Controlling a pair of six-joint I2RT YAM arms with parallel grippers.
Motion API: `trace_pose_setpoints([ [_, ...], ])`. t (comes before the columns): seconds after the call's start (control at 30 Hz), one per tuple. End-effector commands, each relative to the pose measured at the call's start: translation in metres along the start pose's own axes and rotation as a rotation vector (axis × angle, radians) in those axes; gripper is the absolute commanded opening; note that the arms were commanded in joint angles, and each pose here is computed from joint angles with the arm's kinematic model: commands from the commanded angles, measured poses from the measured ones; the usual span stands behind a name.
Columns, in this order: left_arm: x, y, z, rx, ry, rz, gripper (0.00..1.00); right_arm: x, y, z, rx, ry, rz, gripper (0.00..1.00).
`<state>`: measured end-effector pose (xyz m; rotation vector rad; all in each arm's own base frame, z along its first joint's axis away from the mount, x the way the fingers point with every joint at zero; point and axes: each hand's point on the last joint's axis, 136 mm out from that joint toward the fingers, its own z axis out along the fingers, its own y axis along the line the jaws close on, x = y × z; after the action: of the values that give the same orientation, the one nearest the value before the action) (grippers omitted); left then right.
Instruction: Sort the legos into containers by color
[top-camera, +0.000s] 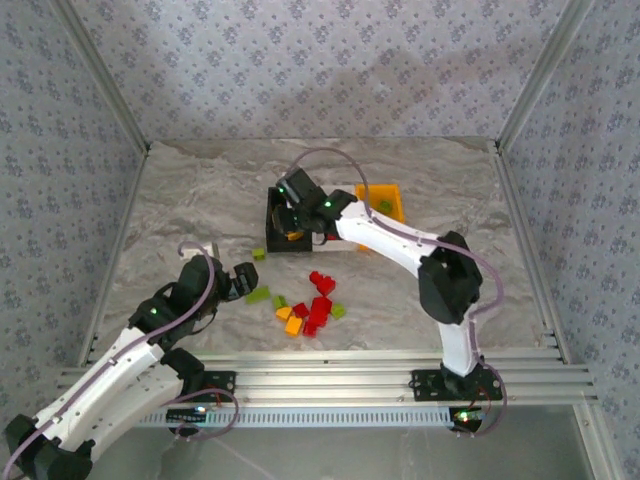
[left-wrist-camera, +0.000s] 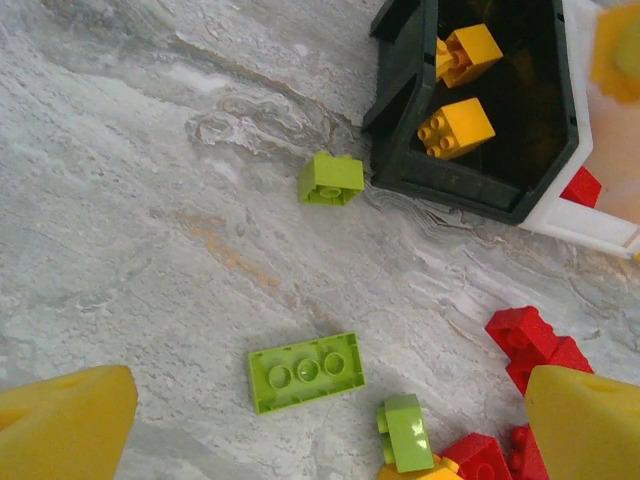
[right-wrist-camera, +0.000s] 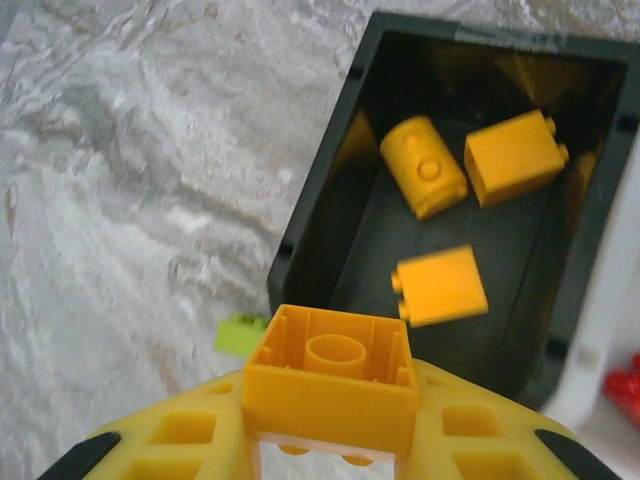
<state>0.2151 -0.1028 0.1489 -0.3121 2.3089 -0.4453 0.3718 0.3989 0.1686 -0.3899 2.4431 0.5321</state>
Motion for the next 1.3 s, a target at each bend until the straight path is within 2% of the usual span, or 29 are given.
trace_pose_setpoints([
  [0.0,0.005,-0.003,0.001,0.04,0.01,-0.023,0.99,0.001,-0.006,0.028,0.033,0.052,-0.032,0.32],
  [0.13,0.013,-0.006,0.005,0.069,0.043,-0.027,0.99,-0.02,-0.008,0.041,0.05,0.02,-0.031,0.37],
  [0.27,0.025,-0.01,0.012,0.079,0.107,0.012,0.99,-0.045,-0.004,0.038,0.014,-0.035,-0.008,0.66],
  [0.33,0.028,-0.01,0.017,0.071,0.126,0.035,0.99,-0.055,-0.003,0.028,-0.002,-0.062,0.008,0.71],
  [0.47,0.034,-0.013,0.027,0.055,0.18,0.087,0.99,-0.064,-0.003,-0.001,-0.018,-0.123,0.013,0.73],
  [0.6,0.048,-0.024,0.041,0.067,0.276,0.14,0.99,-0.048,-0.015,-0.024,-0.01,-0.132,0.038,0.73],
  [0.73,0.066,-0.038,0.051,0.08,0.352,0.175,0.9,-0.025,-0.032,-0.042,0.011,-0.133,0.067,0.73],
  [0.9,0.09,-0.043,0.064,0.089,0.412,0.139,0.84,-0.003,-0.053,-0.06,0.028,-0.143,0.101,0.73],
  [1.13,0.099,-0.062,0.081,0.15,0.417,0.053,0.67,0.004,-0.071,-0.082,0.053,-0.176,0.121,0.73],
  [1.27,0.105,-0.059,0.088,0.111,0.44,0.064,0.62,0.007,-0.078,-0.092,0.06,-0.192,0.132,0.73],
])
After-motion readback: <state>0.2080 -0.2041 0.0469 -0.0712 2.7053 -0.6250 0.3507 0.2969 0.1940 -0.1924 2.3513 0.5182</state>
